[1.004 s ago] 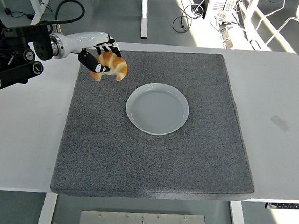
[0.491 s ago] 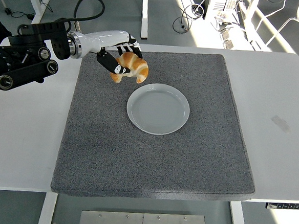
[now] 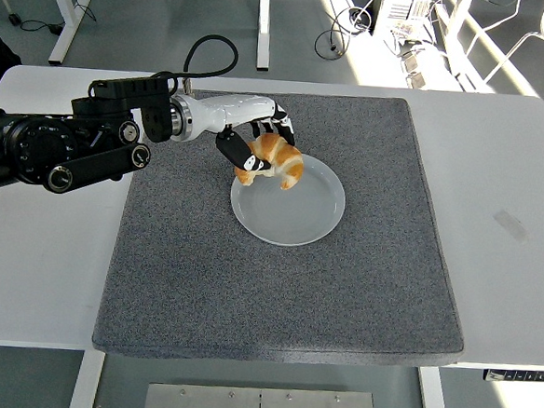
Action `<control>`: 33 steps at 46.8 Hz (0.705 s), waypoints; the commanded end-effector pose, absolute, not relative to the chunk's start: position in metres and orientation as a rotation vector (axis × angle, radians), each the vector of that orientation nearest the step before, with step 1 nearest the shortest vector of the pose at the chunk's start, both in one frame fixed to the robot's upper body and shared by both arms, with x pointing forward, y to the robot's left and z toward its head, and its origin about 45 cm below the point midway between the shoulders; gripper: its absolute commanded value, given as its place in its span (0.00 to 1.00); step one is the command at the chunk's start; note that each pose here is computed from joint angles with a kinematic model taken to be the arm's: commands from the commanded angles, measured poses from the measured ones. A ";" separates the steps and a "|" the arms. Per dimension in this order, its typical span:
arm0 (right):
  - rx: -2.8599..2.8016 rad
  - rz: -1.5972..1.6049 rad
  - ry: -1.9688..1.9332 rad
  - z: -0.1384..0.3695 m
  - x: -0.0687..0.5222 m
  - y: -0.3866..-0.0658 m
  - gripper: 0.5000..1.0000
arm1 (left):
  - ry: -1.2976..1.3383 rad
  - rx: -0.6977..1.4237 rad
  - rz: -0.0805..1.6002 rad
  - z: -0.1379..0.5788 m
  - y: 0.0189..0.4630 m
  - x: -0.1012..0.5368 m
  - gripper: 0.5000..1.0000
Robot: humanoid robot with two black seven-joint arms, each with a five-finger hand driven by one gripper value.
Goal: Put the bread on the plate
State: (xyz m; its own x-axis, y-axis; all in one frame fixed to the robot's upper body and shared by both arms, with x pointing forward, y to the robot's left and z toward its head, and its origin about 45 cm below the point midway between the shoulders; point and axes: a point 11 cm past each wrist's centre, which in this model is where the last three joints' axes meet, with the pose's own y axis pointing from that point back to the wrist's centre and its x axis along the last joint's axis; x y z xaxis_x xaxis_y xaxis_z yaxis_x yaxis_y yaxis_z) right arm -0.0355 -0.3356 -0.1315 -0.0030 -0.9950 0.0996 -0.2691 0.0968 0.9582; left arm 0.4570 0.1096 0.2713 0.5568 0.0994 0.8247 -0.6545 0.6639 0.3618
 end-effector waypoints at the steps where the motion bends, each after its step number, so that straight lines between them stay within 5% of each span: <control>1: 1.334 -0.985 -1.443 -0.132 -0.035 -0.336 1.00 | -0.869 0.725 0.485 0.266 0.108 0.455 0.23; 33: 1.333 -0.986 -1.442 -0.132 -0.036 -0.336 1.00 | -0.851 0.784 0.463 0.225 0.105 0.449 0.26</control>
